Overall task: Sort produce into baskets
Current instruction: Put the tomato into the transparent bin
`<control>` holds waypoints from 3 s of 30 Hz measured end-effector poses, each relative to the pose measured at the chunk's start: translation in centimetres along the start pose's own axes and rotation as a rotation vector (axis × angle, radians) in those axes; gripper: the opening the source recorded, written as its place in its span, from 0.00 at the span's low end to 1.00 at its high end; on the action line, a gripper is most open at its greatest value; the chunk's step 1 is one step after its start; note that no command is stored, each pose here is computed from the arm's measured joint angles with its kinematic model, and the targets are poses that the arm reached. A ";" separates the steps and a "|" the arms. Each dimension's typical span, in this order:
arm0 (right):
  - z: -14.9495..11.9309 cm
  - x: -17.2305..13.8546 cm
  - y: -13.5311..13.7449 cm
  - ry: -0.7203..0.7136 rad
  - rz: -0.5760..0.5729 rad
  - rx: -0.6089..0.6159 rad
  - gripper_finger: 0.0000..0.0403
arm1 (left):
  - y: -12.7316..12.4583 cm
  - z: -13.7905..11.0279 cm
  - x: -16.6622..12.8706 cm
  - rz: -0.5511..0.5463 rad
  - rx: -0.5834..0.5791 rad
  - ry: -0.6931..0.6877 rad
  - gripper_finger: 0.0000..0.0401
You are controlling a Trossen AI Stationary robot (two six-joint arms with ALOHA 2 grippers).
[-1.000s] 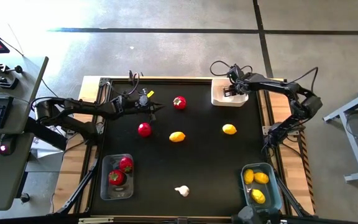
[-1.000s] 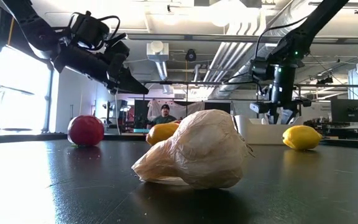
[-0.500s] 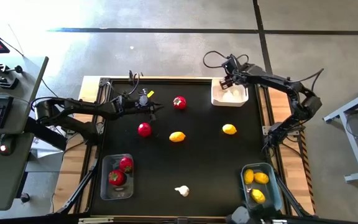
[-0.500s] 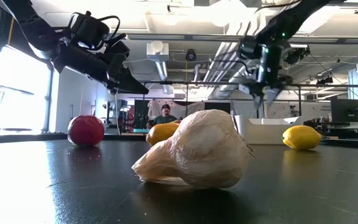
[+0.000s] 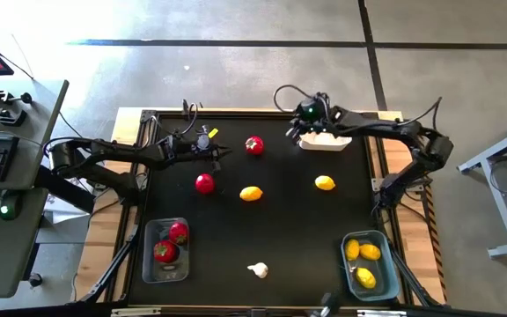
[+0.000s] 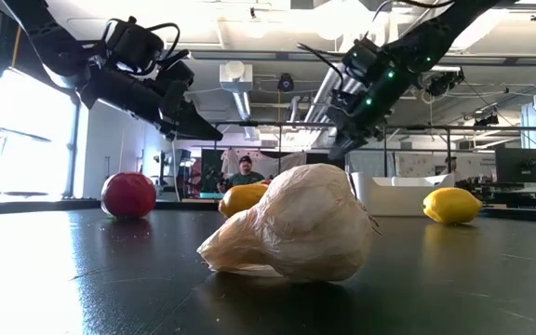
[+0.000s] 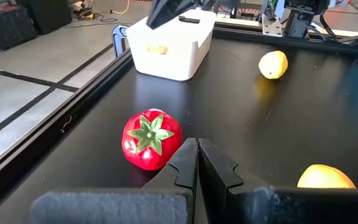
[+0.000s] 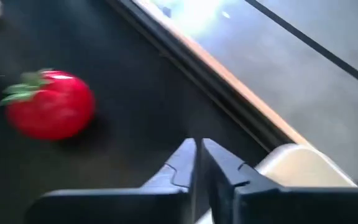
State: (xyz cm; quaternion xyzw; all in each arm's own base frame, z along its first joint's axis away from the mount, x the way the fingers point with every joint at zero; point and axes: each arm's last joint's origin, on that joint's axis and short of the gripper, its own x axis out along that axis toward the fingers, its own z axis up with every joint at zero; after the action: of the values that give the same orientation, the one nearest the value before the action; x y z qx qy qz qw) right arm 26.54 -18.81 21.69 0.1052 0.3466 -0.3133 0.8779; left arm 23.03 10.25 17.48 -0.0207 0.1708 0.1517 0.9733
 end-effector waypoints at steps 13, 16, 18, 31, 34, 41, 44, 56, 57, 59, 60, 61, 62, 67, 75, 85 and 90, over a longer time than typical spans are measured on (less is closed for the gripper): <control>-0.5 -1.1 8.3 -0.110 0.200 -0.178 0.09 | -0.2 0.1 0.0 -0.069 0.013 -0.013 0.00; -0.5 -1.3 9.4 -0.141 0.208 -0.199 0.15 | -0.2 0.1 0.0 -0.071 0.014 -0.013 0.00; -0.5 -1.2 10.1 -0.167 0.216 -0.206 0.22 | -0.2 0.1 0.0 -0.071 0.013 -0.013 0.00; -0.5 5.0 12.4 -0.167 0.127 -0.202 0.77 | -0.2 0.1 0.0 -0.086 -0.005 -0.014 0.00; 0.2 6.0 12.7 -0.148 0.122 -0.204 0.83 | -0.2 0.2 0.0 -0.086 -0.002 -0.020 0.00; 1.3 8.8 12.0 -0.073 0.014 -0.259 0.86 | -0.2 0.1 0.0 -0.086 0.003 -0.012 0.00; 1.3 9.7 12.2 -0.032 0.023 -0.298 0.86 | -0.2 0.0 0.0 -0.086 0.002 -0.007 0.00; 0.3 11.0 12.4 0.050 0.069 -0.335 0.75 | -0.2 0.0 0.0 -0.086 0.002 -0.004 0.00; 0.3 11.0 12.4 0.049 0.068 -0.335 0.72 | -0.2 0.0 0.0 -0.086 0.002 -0.004 0.00; 0.5 10.9 12.4 0.049 0.068 -0.325 0.68 | -0.2 0.0 0.0 -0.086 0.002 -0.004 0.00; 0.6 10.9 12.4 0.048 0.073 -0.312 0.68 | -0.2 0.0 0.0 -0.086 0.003 -0.004 0.00; 0.9 10.7 12.5 0.049 0.093 -0.303 0.68 | -0.2 0.0 0.0 -0.086 0.003 -0.004 0.00; 1.1 10.4 12.5 0.047 0.119 -0.290 0.68 | -0.2 0.0 0.0 -0.085 0.007 -0.004 0.00; 3.6 7.6 12.2 -0.047 0.266 -0.199 0.68 | -0.2 0.0 0.0 -0.084 0.055 -0.020 0.00; 2.1 6.2 10.5 -0.219 0.493 -0.006 0.68 | -0.5 -1.5 -1.5 -0.070 0.091 -0.199 0.00; -0.6 4.8 14.7 -0.326 0.730 0.045 0.68 | -1.6 -2.0 -2.1 -0.105 0.211 -0.208 0.00; -1.2 2.9 19.2 -0.317 0.766 -0.041 0.68 | -1.7 -0.6 -3.1 -0.093 0.220 -0.294 0.00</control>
State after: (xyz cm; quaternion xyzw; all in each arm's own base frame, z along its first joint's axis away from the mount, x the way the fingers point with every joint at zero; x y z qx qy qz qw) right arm 39.48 -4.76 18.21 0.1598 0.1491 0.0307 0.9753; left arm 20.55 7.71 17.93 0.1003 0.0410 0.0882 0.9902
